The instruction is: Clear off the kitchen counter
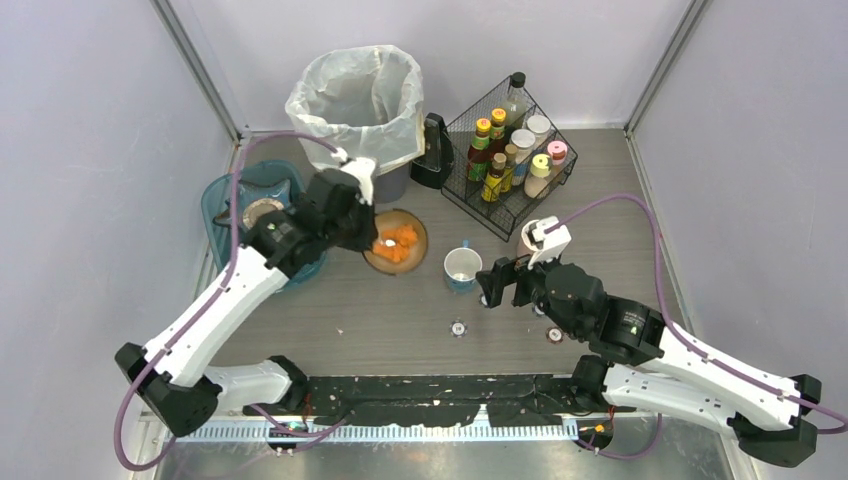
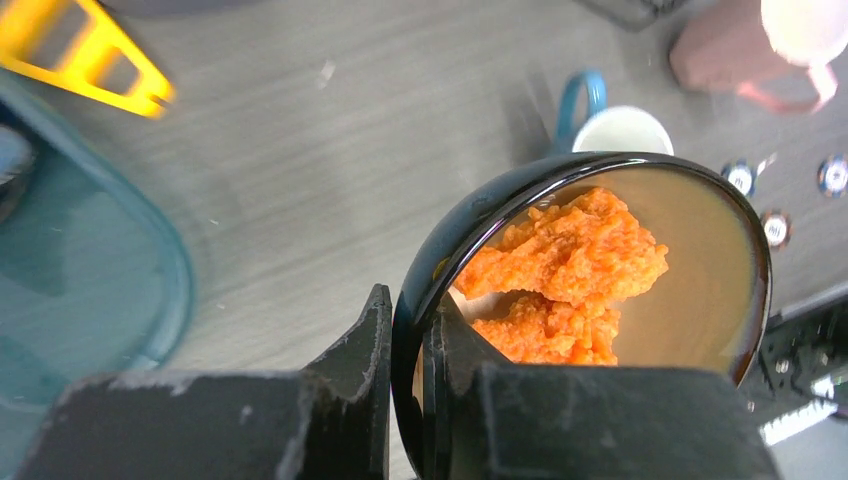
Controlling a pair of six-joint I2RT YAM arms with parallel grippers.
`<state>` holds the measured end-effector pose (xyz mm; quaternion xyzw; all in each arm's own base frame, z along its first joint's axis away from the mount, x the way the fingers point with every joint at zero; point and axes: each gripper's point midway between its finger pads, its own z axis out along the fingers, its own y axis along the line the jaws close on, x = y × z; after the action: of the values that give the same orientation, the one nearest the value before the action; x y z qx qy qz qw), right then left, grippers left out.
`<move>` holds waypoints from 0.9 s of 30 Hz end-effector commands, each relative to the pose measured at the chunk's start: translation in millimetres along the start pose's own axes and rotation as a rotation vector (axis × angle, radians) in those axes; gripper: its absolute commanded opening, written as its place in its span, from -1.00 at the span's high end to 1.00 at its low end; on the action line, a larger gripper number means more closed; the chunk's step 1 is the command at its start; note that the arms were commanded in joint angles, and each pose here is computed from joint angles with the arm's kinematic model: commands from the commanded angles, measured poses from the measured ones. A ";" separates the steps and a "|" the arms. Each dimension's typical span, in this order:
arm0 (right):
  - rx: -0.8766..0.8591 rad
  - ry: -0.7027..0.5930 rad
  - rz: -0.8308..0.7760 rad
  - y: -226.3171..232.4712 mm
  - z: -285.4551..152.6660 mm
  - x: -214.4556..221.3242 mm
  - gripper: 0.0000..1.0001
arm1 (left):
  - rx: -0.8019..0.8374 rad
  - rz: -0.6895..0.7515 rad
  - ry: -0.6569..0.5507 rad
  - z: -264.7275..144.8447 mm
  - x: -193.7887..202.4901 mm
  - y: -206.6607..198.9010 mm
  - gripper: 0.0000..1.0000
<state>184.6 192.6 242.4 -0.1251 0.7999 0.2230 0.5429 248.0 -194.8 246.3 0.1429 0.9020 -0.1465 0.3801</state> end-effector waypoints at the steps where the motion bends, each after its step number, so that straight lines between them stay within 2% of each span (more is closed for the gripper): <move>1: 0.066 -0.064 0.002 -12.1 0.8 -9.7 -0.94 | -0.019 -0.049 -0.216 -49.7 -78.5 17.9 1.00; 7: 0.084 -0.051 -0.022 -15.1 3.6 -5.5 -0.93 | -0.126 -0.128 -0.374 -90.5 -157.0 60.5 1.00; 12: 0.107 -0.031 -0.059 -18.5 6.9 -0.6 -0.93 | -0.224 -0.196 -0.471 -98.1 -210.7 101.0 1.00; 21: 0.152 -0.002 -0.113 -24.1 13.8 5.3 -0.92 | -0.390 -0.277 -0.656 -78.1 -292.2 165.7 1.00; 27: 0.165 0.028 -0.141 -24.0 19.9 11.7 -0.91 | -0.525 -0.224 -0.817 -49.7 -337.1 201.8 1.00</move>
<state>201.2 180.3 211.9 -0.1452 0.8182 0.1239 0.5424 482.3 -56.0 399.6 -0.0904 0.8237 -0.0079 0.5597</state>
